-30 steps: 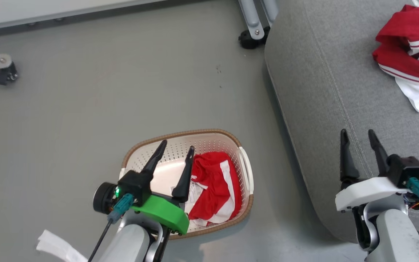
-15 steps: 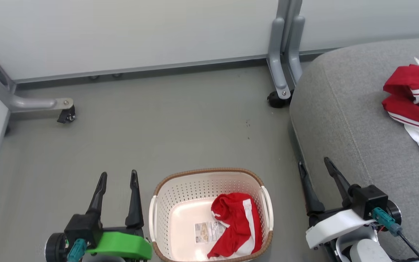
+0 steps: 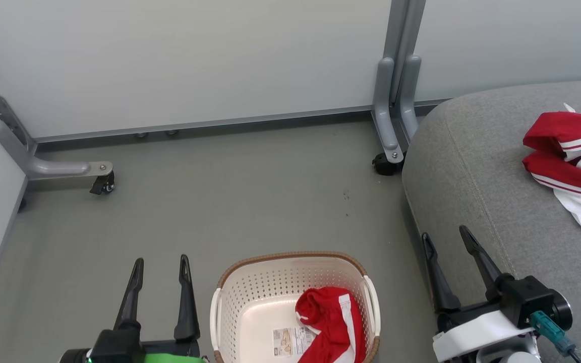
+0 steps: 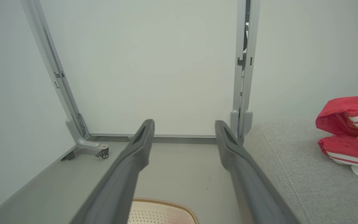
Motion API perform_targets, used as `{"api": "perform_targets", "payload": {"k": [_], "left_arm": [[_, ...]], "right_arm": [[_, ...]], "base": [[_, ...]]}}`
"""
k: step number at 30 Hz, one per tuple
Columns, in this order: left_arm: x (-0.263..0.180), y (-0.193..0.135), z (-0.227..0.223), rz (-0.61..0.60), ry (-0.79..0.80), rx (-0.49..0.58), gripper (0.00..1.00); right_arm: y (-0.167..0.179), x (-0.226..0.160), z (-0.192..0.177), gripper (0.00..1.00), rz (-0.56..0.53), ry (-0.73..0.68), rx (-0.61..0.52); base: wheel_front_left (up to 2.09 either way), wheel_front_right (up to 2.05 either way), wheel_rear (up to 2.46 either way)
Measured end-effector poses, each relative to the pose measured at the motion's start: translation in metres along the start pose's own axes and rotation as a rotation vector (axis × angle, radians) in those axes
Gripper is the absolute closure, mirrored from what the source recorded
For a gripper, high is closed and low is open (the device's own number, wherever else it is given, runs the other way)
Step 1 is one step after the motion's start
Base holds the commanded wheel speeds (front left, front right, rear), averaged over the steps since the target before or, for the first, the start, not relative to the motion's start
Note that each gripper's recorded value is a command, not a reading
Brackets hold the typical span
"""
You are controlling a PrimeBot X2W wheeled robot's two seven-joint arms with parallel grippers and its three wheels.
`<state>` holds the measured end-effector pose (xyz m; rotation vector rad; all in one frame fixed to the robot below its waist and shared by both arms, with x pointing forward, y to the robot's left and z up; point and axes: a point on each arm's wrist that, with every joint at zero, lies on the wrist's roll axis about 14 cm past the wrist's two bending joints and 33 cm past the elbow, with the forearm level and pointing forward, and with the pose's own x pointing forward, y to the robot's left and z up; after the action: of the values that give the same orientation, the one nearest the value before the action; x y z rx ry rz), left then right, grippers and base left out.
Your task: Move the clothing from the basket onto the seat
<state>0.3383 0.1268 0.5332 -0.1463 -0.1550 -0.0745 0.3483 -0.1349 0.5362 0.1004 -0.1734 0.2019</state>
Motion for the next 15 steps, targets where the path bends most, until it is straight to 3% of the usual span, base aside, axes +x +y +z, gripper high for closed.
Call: {"api": "perform_targets", "payload": {"k": [15], "left_arm": [[-0.0101, 0.0036, -0.0094, 0.021, 0.034, -0.003, 0.00]], "right_arm": [[0.0021, -0.0064, -0.0013, 0.00, -0.001, 0.005, 0.004]], "base": [[0.00, 0.00, 0.00]]}}
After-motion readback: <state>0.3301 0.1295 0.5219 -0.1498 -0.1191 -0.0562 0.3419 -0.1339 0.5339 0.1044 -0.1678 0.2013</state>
